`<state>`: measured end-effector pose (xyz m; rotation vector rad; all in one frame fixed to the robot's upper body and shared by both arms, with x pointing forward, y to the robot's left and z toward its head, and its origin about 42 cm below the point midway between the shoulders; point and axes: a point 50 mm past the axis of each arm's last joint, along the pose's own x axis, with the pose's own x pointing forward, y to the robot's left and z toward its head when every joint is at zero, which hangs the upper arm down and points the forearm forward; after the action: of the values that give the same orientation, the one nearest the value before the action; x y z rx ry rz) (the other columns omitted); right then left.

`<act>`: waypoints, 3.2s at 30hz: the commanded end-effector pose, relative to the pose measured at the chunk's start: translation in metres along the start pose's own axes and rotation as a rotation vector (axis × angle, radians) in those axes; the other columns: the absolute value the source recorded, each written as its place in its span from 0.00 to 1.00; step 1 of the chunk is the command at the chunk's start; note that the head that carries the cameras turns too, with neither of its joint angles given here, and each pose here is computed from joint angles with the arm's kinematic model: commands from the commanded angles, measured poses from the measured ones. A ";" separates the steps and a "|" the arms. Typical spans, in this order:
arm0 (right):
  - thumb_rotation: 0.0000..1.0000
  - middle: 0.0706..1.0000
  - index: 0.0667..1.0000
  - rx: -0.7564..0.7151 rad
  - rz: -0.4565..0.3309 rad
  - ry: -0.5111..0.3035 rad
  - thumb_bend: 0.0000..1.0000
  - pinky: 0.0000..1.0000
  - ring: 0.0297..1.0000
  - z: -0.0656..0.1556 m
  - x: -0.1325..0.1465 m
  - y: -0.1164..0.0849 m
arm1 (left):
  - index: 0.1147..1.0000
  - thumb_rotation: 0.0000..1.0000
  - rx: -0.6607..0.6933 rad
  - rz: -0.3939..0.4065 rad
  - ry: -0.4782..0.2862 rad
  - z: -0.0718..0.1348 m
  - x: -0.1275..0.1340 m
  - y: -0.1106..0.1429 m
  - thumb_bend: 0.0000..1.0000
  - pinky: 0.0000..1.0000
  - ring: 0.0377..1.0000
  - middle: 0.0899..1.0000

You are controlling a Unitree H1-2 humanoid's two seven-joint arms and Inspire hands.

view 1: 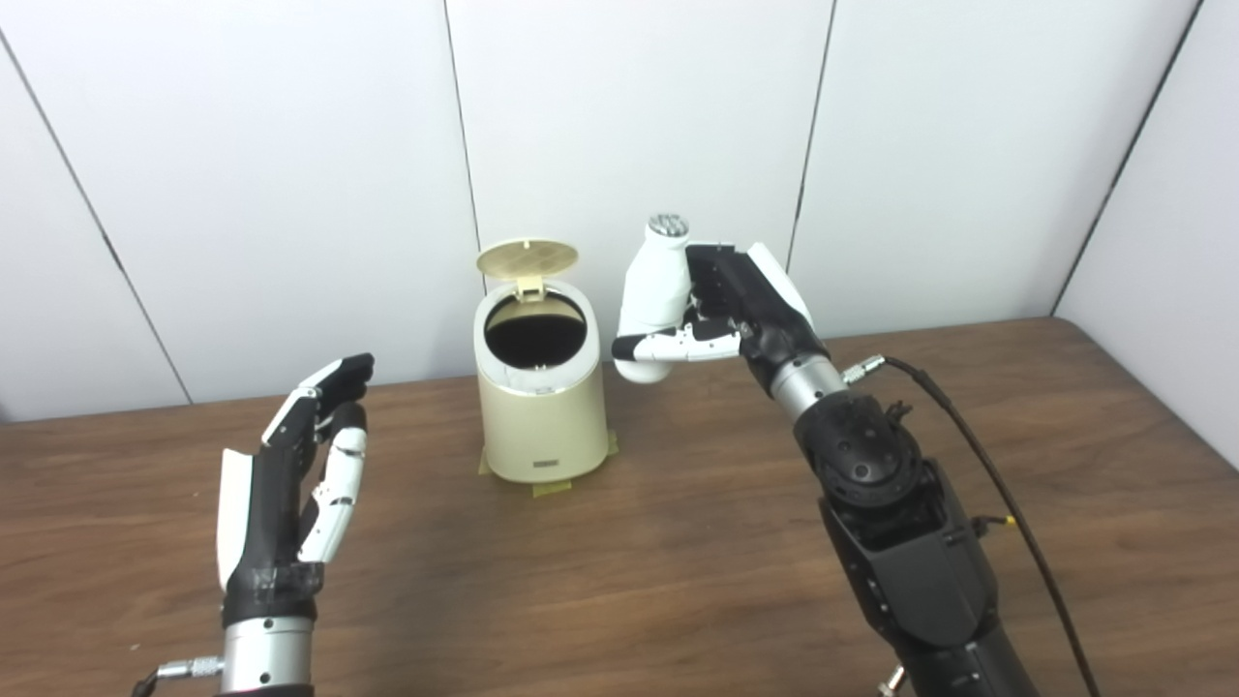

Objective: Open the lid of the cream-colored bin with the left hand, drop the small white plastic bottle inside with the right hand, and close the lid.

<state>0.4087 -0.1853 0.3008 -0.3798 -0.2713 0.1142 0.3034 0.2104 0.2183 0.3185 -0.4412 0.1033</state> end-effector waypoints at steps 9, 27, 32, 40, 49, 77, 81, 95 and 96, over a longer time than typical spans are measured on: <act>0.00 0.45 0.46 0.006 0.009 -0.109 0.52 0.30 0.40 0.039 0.030 0.008 | 0.78 0.79 0.001 0.040 -0.080 0.018 0.013 -0.005 0.33 0.73 0.80 0.79; 0.00 0.44 0.45 0.010 0.017 -0.085 0.52 0.32 0.41 0.029 0.062 0.040 | 0.78 0.81 0.010 0.047 -0.072 0.024 0.010 -0.013 0.31 0.72 0.80 0.79; 0.00 0.43 0.45 0.018 0.014 -0.072 0.52 0.33 0.42 0.025 0.069 0.046 | 0.77 0.80 0.007 0.044 -0.086 0.025 0.010 -0.016 0.31 0.70 0.78 0.78; 0.00 0.44 0.44 0.012 -0.004 -0.086 0.52 0.41 0.45 0.017 0.077 0.053 | 0.77 0.80 0.002 0.038 -0.096 0.027 0.010 -0.019 0.31 0.69 0.78 0.78; 0.00 0.43 0.44 0.010 -0.067 -0.185 0.52 0.37 0.45 0.010 0.084 0.063 | 0.77 0.77 0.000 0.034 -0.099 0.027 0.009 -0.019 0.30 0.69 0.78 0.78; 0.00 0.44 0.47 -0.054 -0.124 -0.333 0.52 0.34 0.41 -0.024 0.087 0.083 | 0.77 0.76 0.010 0.034 -0.117 0.029 0.009 -0.020 0.30 0.69 0.77 0.77; 0.00 0.44 0.47 -0.101 -0.077 -0.341 0.52 0.35 0.40 -0.039 0.083 0.082 | 0.77 0.79 0.009 0.037 -0.117 0.030 0.009 -0.020 0.30 0.69 0.78 0.77; 0.00 0.46 0.45 -0.222 -0.008 -0.438 0.52 0.37 0.41 -0.055 0.072 0.083 | 0.77 0.80 0.002 0.036 -0.108 0.031 0.008 -0.019 0.31 0.71 0.79 0.78; 0.00 0.46 0.45 -0.228 -0.007 -0.442 0.52 0.37 0.41 -0.055 0.072 0.083 | 0.78 0.80 0.001 0.036 -0.107 0.030 0.008 -0.019 0.31 0.72 0.79 0.78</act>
<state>0.4855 -0.1225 0.2225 -0.5578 -0.6581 0.1255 0.3003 0.1870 0.2224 0.3316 -0.4643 0.1136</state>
